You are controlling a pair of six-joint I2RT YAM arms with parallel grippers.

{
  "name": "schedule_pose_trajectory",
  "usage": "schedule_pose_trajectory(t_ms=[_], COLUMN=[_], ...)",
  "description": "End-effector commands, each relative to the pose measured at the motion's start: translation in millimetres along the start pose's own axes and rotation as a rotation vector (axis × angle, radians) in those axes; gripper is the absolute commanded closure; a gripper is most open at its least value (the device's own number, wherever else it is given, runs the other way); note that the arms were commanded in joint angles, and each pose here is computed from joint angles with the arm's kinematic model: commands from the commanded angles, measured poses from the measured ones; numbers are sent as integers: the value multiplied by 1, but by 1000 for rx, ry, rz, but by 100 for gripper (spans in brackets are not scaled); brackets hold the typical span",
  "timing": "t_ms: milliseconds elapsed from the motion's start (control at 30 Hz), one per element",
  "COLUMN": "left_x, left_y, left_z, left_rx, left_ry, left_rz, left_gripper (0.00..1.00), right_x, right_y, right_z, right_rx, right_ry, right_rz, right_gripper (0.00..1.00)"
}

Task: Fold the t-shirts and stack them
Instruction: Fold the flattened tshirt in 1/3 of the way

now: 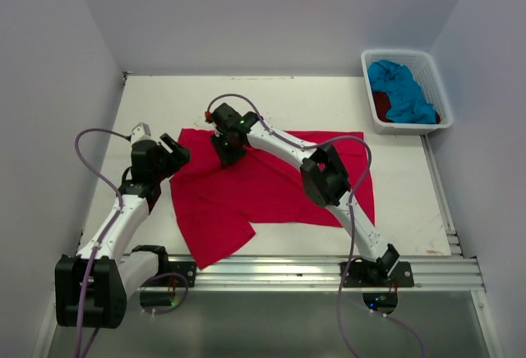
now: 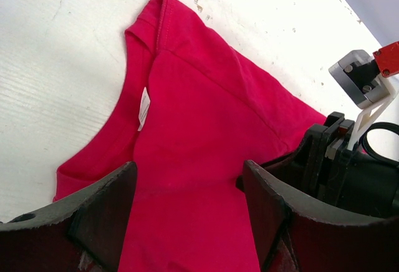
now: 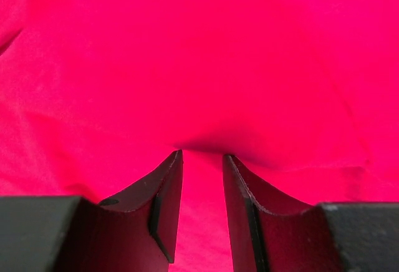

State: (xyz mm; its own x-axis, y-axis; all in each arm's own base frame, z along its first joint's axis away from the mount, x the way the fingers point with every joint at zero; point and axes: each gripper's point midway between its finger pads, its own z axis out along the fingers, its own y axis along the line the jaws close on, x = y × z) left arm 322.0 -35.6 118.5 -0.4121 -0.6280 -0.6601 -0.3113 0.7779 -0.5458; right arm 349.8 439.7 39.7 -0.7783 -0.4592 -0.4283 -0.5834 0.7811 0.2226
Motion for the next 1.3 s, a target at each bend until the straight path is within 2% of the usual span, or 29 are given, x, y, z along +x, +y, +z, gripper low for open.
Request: schedule_pose_trajectory(t_ms=[0, 500, 600, 867, 1000, 1267], left_x=[-14, -15, -14, -12, -13, -12], left_y=[-5, -3, -2, -1, 0, -1], left_z=[-3, -5, -5, -4, -4, -4], left_rx=[11, 2, 0, -3, -4, 2], left_ry=[-44, -51, -48, -45, -46, -43], left_rz=[1, 5, 5, 5, 6, 8], left_gripper=[27, 27, 27, 27, 27, 27], right_x=[-9, 1, 3, 8, 6, -10], right_y=[-18, -22, -23, -28, -27, -23], right_z=[-2, 15, 16, 11, 3, -43], right_rx=[104, 106, 110, 134, 131, 133], right_ry=[-21, -2, 0, -10, -20, -100], right_rz=[-10, 8, 11, 17, 11, -24], right_gripper=[64, 65, 69, 100, 100, 100])
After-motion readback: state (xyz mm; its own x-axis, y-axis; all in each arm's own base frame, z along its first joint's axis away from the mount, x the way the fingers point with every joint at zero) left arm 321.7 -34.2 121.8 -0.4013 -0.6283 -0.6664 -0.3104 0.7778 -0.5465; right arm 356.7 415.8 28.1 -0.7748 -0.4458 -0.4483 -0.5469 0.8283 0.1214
